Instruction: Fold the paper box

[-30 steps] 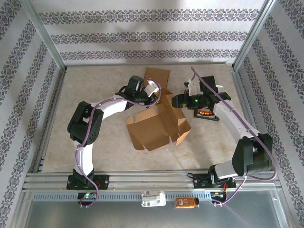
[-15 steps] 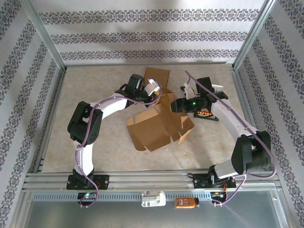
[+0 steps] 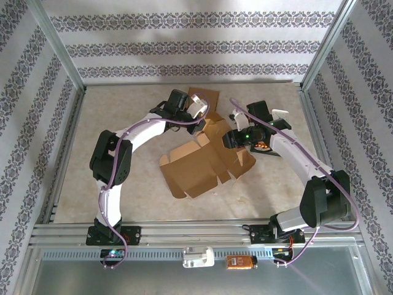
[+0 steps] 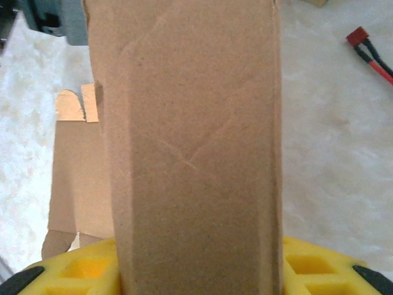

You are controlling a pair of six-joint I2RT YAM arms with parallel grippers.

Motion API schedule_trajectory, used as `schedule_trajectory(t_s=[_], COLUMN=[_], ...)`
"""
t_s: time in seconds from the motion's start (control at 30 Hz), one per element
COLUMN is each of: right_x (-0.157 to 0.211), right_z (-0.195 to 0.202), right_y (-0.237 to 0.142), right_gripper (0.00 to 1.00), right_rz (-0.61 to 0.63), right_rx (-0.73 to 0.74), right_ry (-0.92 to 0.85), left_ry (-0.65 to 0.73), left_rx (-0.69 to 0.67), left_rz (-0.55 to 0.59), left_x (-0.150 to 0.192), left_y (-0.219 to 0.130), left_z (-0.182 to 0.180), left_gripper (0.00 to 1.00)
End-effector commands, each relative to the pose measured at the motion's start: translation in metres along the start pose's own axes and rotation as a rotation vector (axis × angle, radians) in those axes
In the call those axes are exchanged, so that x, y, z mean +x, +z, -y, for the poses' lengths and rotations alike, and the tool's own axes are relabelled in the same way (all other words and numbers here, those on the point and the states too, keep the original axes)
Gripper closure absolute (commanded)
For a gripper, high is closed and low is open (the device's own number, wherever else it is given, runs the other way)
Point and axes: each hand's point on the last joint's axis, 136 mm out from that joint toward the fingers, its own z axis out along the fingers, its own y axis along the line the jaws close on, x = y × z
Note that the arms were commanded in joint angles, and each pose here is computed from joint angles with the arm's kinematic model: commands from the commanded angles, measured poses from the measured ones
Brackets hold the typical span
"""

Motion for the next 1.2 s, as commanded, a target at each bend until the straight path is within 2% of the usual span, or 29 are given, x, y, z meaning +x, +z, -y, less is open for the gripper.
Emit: schedule_trajectory(t_s=[0.0,0.2,0.37,0.6,0.83,0.93,1.17], right_x=[-0.003,-0.005,-0.009,-0.014,-0.015,-0.016,-0.022], right_z=[0.006,0.017,0.02,0.024,0.016,0.008,-0.003], right_y=[-0.002,-0.003,-0.003,-0.004,-0.002,-0.003,-0.007], right_gripper=[0.55,0.55,0.55,0.55,0.55,0.55,0.55], right_rz=[0.011,0.025,0.042,0.056,0.09,0.123,0.202], right_rx=[0.063,0.142,0.193,0.265,0.286,0.296,0.354], right_ry=[-0.024,-0.04,-0.06,-0.103,-0.196,-0.264,-0.411], left_ry=[-0.054,-0.044,-0.122,-0.236,-0.391,-0.437,-0.473], left_rx=[0.089,0.024,0.096,-0.008,0.004,-0.031,0.023], left_rz=[-0.014,-0.087,-0.086,-0.157,-0.064,-0.032,0.064], left_x=[-0.011,0.008,0.009,0.032,0.049,0.057,0.034], left_y=[-0.007,-0.01,-0.003,0.002,0.007,0.005,-0.004], left_z=[0.028,0.026,0.043,0.044,0.058,0.054,0.063], left_gripper=[0.98,0.97,0.95,0.94,0.92,0.91,0.91])
